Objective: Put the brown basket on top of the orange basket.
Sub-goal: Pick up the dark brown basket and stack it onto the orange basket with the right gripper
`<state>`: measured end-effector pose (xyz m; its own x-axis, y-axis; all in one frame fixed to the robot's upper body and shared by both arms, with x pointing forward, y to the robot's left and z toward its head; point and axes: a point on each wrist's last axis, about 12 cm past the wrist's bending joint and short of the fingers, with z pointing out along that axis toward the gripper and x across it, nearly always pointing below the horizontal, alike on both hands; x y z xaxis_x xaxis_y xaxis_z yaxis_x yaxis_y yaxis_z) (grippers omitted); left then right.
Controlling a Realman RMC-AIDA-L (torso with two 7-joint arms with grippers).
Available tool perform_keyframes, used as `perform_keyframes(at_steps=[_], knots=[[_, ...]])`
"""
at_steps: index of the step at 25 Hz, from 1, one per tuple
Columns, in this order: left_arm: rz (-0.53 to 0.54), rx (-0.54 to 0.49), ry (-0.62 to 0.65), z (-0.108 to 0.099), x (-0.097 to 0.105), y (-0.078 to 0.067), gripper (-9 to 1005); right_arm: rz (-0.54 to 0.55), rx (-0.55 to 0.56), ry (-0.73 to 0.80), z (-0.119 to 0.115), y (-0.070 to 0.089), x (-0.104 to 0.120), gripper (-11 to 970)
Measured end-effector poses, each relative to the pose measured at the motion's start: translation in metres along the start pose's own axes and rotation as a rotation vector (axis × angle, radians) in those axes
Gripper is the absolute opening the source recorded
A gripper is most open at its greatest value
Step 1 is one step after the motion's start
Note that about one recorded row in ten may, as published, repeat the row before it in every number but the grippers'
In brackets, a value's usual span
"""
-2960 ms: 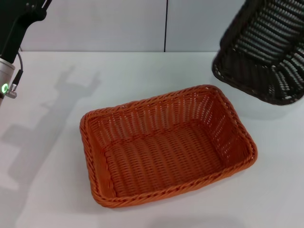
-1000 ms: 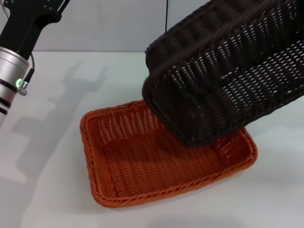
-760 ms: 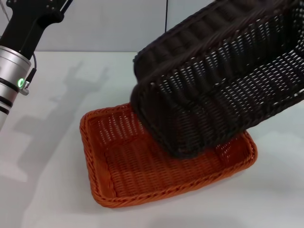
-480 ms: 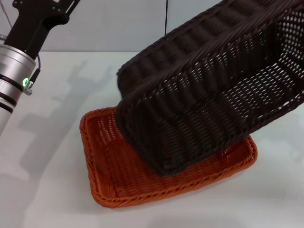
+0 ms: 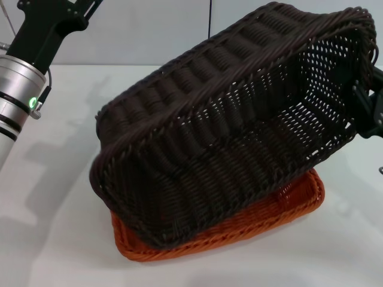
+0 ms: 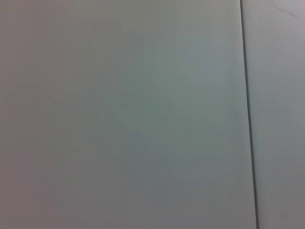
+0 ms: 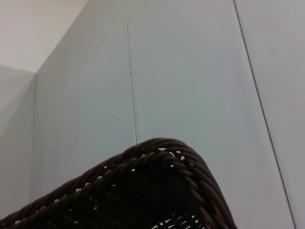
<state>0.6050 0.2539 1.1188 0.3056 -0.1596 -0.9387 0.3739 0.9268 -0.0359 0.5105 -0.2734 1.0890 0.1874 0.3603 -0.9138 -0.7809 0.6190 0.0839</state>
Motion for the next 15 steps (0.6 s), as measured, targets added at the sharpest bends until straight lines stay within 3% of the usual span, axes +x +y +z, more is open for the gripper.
perform_keyframes(at_steps=[15], knots=[[0.066, 0.041, 0.031, 0.021, 0.0, -0.009, 842, 0.06, 0.11, -0.024, -0.01, 0.03, 0.027, 193]])
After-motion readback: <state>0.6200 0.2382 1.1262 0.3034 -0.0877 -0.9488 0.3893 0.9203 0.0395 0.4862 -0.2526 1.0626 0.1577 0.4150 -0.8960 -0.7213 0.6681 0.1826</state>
